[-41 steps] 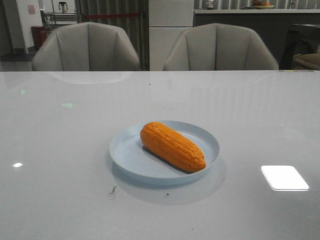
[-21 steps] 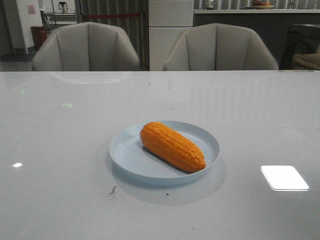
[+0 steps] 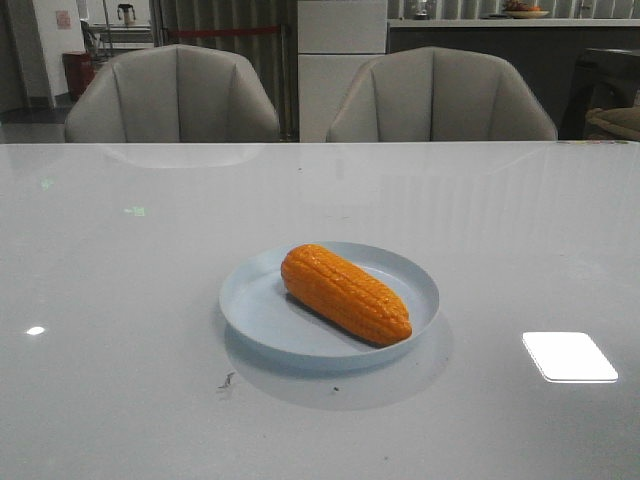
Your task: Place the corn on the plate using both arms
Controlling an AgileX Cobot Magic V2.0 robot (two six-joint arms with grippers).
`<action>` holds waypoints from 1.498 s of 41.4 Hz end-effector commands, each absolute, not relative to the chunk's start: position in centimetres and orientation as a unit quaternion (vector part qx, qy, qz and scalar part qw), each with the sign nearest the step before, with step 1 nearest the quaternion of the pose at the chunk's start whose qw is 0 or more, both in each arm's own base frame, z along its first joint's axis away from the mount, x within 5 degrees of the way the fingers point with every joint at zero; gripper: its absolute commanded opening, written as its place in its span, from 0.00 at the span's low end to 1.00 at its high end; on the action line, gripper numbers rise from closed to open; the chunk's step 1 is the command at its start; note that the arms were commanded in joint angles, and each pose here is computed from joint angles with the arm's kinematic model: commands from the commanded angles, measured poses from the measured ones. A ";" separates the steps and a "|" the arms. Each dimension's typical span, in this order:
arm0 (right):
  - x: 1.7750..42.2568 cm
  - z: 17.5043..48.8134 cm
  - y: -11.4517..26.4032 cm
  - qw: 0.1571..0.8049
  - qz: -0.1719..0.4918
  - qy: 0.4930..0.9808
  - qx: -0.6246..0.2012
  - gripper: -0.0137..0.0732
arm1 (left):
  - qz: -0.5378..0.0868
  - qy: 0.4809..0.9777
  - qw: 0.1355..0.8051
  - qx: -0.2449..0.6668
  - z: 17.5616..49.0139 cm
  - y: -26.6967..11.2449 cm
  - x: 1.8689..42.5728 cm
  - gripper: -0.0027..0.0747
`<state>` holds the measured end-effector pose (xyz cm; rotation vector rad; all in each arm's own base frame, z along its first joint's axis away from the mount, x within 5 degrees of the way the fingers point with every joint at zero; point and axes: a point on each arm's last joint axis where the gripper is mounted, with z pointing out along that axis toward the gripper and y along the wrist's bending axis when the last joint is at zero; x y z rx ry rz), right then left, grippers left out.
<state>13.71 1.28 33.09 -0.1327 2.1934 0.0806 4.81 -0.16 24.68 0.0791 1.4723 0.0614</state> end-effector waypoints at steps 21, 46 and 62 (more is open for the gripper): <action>14.0 34.6 1.2 0.500 0.029 0.864 -0.049 0.83 | 0.025 0.693 0.720 0.022 19.7 0.0 5.7 0.15; 14.0 34.6 1.2 0.500 0.029 0.864 -0.049 0.83 | 0.025 0.693 0.720 0.022 19.7 0.0 5.7 0.15; 11.2 36.0 1.1 0.546 0.029 0.836 -0.051 0.77 | 0.025 0.693 0.720 0.022 19.7 0.0 5.7 0.15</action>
